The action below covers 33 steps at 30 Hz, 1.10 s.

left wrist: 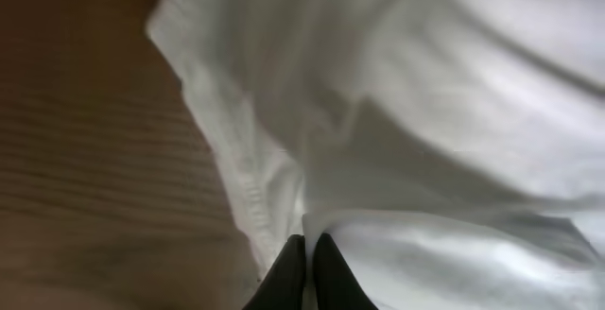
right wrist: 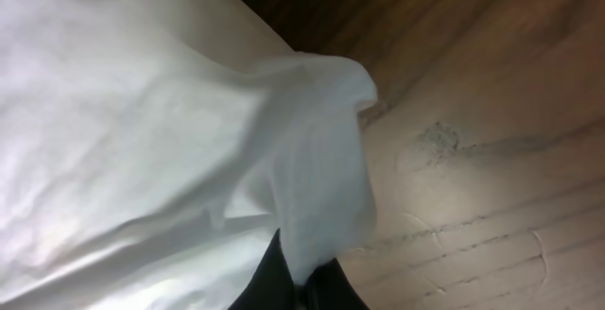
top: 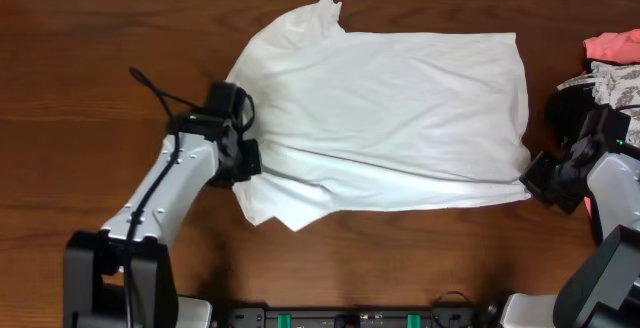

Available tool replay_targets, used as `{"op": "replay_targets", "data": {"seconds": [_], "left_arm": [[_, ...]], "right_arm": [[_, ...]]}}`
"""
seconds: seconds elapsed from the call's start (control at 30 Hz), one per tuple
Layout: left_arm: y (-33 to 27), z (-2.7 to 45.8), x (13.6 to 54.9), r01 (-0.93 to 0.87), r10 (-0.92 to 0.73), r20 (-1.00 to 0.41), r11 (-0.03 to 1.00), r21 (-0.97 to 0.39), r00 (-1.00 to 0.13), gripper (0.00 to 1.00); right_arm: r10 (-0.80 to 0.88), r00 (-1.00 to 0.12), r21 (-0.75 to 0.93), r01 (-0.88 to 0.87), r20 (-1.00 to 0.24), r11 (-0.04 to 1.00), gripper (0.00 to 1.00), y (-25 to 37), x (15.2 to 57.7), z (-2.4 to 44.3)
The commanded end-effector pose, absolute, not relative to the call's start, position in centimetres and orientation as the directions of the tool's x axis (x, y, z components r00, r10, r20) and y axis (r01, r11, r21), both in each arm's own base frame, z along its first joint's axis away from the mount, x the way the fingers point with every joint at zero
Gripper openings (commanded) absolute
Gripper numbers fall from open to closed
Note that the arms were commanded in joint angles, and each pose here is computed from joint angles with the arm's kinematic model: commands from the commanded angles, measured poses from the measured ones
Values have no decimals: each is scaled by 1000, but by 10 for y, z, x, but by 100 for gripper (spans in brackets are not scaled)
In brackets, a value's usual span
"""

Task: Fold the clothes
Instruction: 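Fold the bottom hem up toward the collar with both grippers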

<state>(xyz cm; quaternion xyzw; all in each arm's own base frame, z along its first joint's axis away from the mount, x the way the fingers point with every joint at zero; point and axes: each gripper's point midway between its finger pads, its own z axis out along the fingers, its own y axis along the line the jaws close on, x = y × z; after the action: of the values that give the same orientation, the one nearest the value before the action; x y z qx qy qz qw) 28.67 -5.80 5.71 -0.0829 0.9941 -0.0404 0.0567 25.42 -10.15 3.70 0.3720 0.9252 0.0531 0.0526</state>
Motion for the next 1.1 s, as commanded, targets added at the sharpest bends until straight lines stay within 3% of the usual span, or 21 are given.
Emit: {"op": "replay_targets", "data": {"seconds": [0.0,1.07], "left_arm": [[-53,69,303,-191,-204,-143,977,-97,-969,6],[-34,100,349,-249,-286,-290,955,-159,-913,6]], "right_arm": [[688,-720,159,671,-93,724,1,-105,263,44],[723,-640,327,646,-259,690,1,-112,321,64]]}}
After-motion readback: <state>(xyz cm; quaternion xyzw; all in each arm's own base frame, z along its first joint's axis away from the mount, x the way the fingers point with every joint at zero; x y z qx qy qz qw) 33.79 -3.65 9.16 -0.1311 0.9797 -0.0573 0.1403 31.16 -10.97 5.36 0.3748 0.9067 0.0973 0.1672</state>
